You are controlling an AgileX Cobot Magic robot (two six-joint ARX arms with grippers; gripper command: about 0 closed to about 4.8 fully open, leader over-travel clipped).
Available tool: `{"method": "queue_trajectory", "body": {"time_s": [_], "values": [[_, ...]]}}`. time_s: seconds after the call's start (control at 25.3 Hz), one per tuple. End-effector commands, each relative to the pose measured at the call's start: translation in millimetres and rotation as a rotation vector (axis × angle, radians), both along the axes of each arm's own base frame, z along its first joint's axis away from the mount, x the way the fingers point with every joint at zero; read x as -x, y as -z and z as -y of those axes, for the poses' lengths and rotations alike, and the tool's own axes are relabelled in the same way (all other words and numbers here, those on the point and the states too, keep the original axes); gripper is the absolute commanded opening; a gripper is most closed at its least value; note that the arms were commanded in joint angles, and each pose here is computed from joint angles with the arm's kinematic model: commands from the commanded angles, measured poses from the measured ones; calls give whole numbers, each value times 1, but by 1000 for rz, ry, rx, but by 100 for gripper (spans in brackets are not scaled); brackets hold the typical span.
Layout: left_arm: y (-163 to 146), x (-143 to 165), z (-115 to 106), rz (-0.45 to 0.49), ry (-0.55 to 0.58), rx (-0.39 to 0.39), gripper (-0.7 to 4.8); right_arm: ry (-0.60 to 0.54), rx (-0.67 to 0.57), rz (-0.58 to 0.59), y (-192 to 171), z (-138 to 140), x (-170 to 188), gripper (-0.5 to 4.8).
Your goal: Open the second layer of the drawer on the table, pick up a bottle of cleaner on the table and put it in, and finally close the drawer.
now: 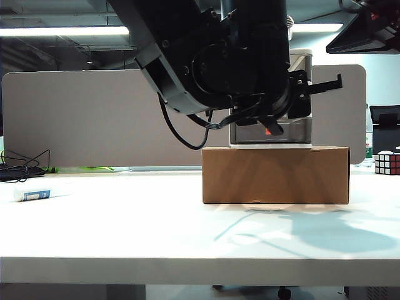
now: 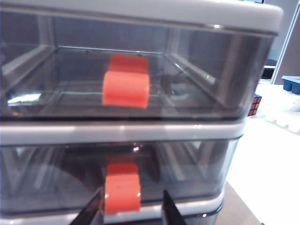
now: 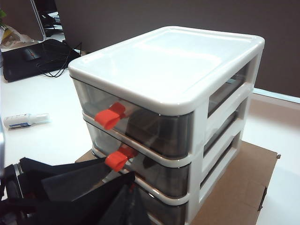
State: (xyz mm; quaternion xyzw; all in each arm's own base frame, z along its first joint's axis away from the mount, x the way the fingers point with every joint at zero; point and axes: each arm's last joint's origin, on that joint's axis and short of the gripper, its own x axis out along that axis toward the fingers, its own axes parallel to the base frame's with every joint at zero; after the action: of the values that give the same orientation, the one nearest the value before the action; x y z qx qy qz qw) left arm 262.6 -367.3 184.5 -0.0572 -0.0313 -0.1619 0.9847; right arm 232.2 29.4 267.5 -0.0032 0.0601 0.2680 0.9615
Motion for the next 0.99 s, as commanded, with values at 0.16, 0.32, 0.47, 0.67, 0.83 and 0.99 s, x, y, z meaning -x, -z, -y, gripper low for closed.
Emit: {"method": "queue_trajectory", "body": {"time_s": [0.16,0.32,0.47,0.67,0.83,0.99], "values": [[-7,-1,0,22,-8,25,152,-2,-1,22,-3,0,0,-5],[-9,-1,-1,45,-19,5,152,-2,-1,22,-3,0,0,-5],[-9,-2,-1,47,-23,7,151,-2,-1,22,-3,0,0,-5],[-9,-3,-2,47,-28,7,144,-2,-1,22,-3,0,0,-5],[-9,-3,-2,47,-25,7,105,-2,-1,22,-3,0,0,-5],[-9,-3,-2,47,-24,7,78,-2,-1,22,-3,0,0,-5]]}}
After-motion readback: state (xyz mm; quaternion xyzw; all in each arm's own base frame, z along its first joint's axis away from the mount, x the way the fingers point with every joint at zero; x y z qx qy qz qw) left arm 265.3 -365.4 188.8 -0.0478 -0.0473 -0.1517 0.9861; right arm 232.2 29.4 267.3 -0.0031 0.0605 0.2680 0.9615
